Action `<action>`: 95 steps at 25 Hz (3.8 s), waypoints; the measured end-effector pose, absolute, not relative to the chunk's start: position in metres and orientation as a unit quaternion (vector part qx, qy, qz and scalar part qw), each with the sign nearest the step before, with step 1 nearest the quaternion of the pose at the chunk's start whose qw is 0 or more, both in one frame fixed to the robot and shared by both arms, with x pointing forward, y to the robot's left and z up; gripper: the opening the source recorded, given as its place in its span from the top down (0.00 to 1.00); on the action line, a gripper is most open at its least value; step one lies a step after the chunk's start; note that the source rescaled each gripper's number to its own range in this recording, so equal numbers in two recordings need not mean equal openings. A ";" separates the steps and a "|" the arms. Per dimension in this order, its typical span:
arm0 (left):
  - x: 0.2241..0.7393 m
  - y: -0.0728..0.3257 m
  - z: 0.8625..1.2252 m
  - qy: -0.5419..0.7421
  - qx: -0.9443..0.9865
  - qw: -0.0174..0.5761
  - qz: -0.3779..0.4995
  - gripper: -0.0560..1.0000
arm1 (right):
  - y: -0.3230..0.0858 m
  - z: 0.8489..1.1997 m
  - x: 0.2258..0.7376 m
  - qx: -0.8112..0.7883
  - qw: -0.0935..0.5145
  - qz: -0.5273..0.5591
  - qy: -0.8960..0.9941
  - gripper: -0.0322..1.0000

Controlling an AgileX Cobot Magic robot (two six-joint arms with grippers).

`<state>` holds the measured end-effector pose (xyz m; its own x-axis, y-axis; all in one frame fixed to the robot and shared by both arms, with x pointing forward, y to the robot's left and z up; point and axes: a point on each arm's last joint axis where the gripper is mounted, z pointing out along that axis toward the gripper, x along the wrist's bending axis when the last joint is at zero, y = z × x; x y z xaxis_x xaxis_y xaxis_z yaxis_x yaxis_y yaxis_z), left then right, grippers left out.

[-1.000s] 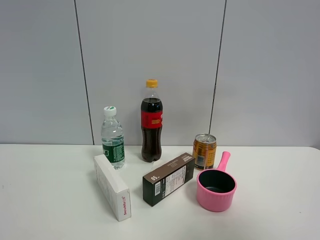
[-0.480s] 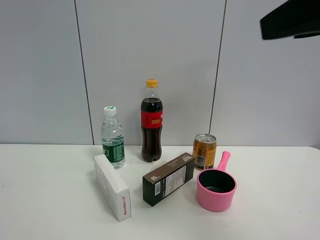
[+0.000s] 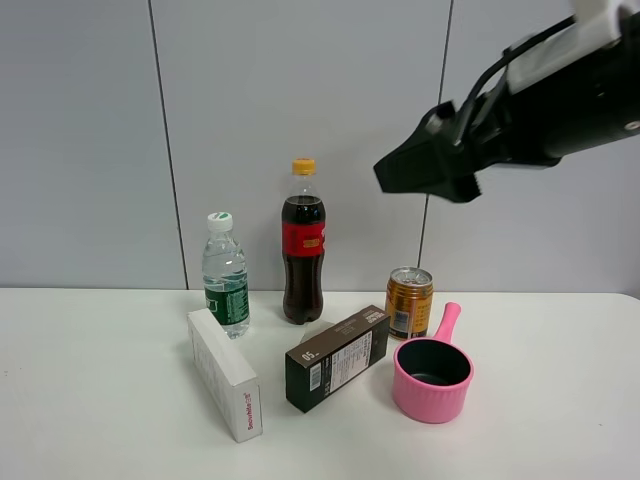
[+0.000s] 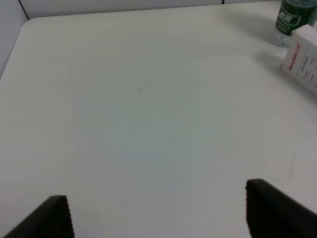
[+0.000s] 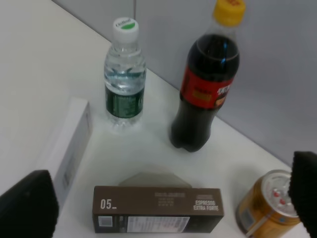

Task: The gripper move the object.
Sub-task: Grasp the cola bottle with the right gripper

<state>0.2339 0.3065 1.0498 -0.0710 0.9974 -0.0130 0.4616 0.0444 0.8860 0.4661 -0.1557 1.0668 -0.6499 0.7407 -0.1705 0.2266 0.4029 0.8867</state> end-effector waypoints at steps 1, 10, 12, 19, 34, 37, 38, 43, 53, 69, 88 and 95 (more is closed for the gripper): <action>0.234 0.307 1.050 0.628 0.581 0.357 0.375 0.00 | -0.149 1.061 0.469 0.317 0.283 0.449 0.786 0.00; 0.234 0.307 1.050 0.628 0.581 0.357 0.375 0.00 | -0.117 1.007 0.491 0.446 0.260 0.431 0.740 0.06; 0.234 0.307 1.050 0.628 0.581 0.357 0.375 0.00 | -0.117 0.999 0.497 0.458 0.276 0.422 0.732 0.07; 0.234 0.307 1.050 0.628 0.581 0.357 0.375 0.00 | -0.126 0.990 0.516 0.469 0.384 0.405 0.684 0.07; 0.234 0.307 1.050 0.628 0.581 0.357 0.375 0.00 | -0.101 0.946 0.536 0.412 0.407 0.493 0.649 0.07; 0.234 0.307 1.050 0.628 0.581 0.357 0.375 0.00 | -0.101 0.938 0.539 0.420 0.407 0.496 0.642 0.07; 0.234 0.307 1.050 0.628 0.581 0.357 0.375 0.00 | -0.101 0.937 0.542 0.423 0.408 0.497 0.638 0.07; 0.234 0.307 1.050 0.628 0.581 0.357 0.375 0.00 | -0.100 0.936 0.564 0.442 0.407 0.501 0.622 0.07; 0.234 0.307 1.050 0.628 0.581 0.357 0.375 0.00 | -0.074 0.935 0.598 0.419 0.390 0.515 0.638 0.07; 0.234 0.307 1.050 0.628 0.581 0.357 0.375 0.00 | -0.055 0.911 0.626 0.422 0.391 0.516 0.635 0.07; 0.234 0.307 1.050 0.628 0.581 0.357 0.375 0.00 | -0.042 0.897 0.660 0.421 0.393 0.529 0.623 0.07; 0.234 0.307 1.050 0.628 0.581 0.357 0.375 0.00 | -0.034 0.890 0.666 0.414 0.377 0.534 0.633 0.08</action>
<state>0.2339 0.3065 1.0498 -0.0707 0.9974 -0.0125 0.4616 0.0438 0.8860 0.6660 -0.0341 0.8899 -0.3730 0.9271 -0.0359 0.1206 0.0868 0.9889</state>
